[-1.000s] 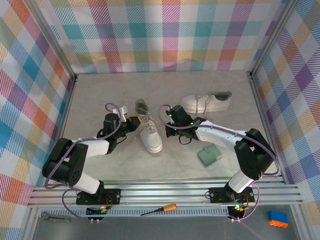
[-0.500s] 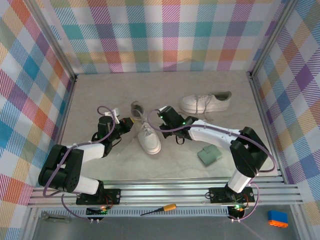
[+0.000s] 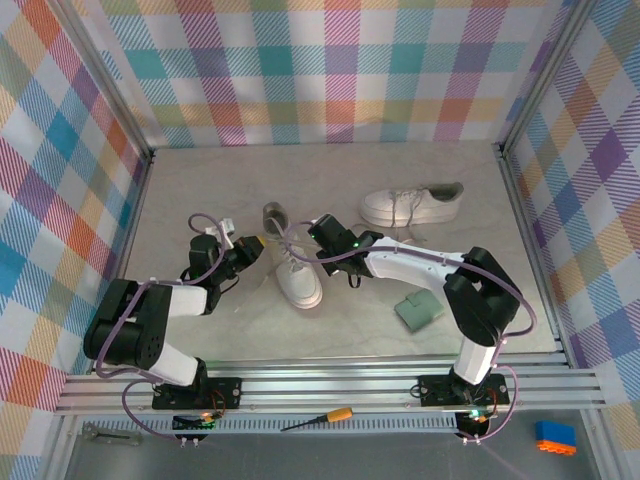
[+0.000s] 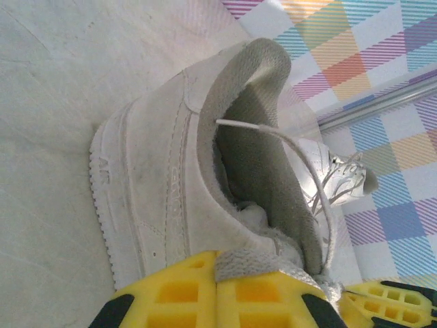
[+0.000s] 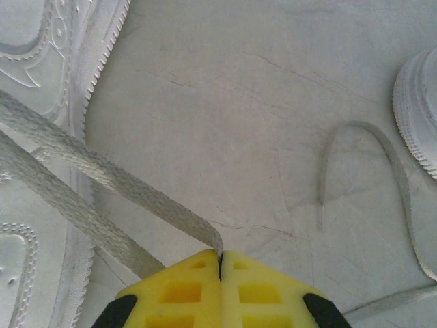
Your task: Tie the shoes
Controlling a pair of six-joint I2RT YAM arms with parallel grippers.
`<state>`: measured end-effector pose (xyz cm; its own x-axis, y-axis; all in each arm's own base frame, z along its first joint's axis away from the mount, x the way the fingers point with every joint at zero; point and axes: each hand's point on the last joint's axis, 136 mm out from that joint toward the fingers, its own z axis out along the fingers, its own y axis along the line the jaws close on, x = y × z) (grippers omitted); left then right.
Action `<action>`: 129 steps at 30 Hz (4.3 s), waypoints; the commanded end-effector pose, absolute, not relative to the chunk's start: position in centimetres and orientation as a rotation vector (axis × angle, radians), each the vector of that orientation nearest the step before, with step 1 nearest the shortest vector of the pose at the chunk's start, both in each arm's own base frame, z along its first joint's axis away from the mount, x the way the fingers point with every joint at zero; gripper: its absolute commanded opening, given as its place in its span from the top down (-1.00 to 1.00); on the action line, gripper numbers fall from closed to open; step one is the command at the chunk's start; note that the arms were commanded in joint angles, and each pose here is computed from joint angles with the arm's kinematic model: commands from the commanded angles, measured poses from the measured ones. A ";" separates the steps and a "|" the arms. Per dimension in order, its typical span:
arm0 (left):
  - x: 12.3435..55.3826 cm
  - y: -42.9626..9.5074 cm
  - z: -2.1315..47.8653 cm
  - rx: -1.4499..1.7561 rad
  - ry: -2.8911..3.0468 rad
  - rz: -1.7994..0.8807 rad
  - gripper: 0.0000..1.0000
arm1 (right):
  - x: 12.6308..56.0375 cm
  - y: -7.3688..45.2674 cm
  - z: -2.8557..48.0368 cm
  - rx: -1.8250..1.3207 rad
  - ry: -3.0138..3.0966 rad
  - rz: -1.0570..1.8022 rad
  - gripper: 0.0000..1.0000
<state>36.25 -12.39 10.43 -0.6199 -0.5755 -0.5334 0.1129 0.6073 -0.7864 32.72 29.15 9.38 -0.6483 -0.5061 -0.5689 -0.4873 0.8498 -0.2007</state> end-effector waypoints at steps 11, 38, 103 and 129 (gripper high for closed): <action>34.0 -11.7 11.5 -0.283 2.038 -0.828 -0.15 | 28.2 31.7 10.7 -0.858 2.434 0.323 0.14; 40.8 -14.6 10.6 -0.364 2.586 -0.241 -0.27 | 28.5 24.0 16.2 -0.349 2.268 0.385 -0.52; 32.8 -24.5 25.5 0.266 2.003 -0.515 -1.00 | 46.8 0.8 14.0 1.593 2.197 0.223 -0.85; 29.7 -17.7 27.0 0.129 1.932 -0.356 -1.00 | 50.1 1.5 23.6 1.064 2.087 0.289 0.86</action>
<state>29.98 -18.50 25.82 -0.4379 -0.0528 -0.8975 0.2707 0.9442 -0.1877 48.99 0.16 13.22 -0.3612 0.8737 -0.3259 0.8094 0.4672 0.3556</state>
